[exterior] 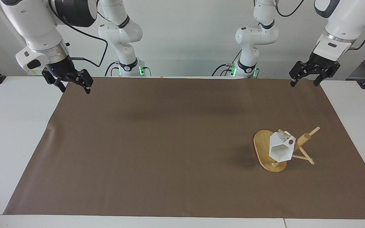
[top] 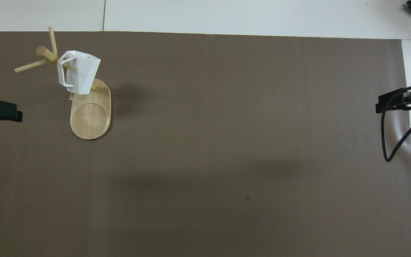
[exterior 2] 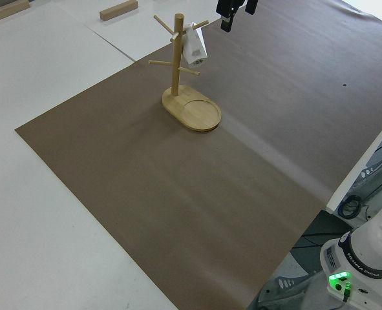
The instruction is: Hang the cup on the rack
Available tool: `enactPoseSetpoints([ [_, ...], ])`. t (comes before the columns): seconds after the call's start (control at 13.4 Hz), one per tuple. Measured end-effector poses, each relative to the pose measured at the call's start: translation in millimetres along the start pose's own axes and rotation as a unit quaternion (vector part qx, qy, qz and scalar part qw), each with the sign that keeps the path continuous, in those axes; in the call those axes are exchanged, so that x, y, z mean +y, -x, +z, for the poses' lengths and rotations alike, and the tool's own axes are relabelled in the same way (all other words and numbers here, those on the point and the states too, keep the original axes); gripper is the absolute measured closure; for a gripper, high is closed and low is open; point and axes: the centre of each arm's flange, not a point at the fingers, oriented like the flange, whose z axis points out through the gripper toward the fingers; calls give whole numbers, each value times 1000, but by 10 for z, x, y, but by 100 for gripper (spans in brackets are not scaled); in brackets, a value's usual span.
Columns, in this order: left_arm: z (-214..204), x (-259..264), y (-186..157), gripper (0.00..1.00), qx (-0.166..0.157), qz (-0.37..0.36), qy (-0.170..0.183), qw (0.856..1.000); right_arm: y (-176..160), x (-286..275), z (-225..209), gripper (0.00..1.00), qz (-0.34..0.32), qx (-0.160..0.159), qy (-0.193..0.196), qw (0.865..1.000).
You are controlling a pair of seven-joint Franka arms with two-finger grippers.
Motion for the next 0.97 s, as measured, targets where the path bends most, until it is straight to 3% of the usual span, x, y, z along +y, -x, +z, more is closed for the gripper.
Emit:
enactPoseSetpoints([
  [0.97, 81, 18, 15, 0, -13, 4, 0, 1000, 0, 0, 0, 0, 0, 0, 0, 1000],
])
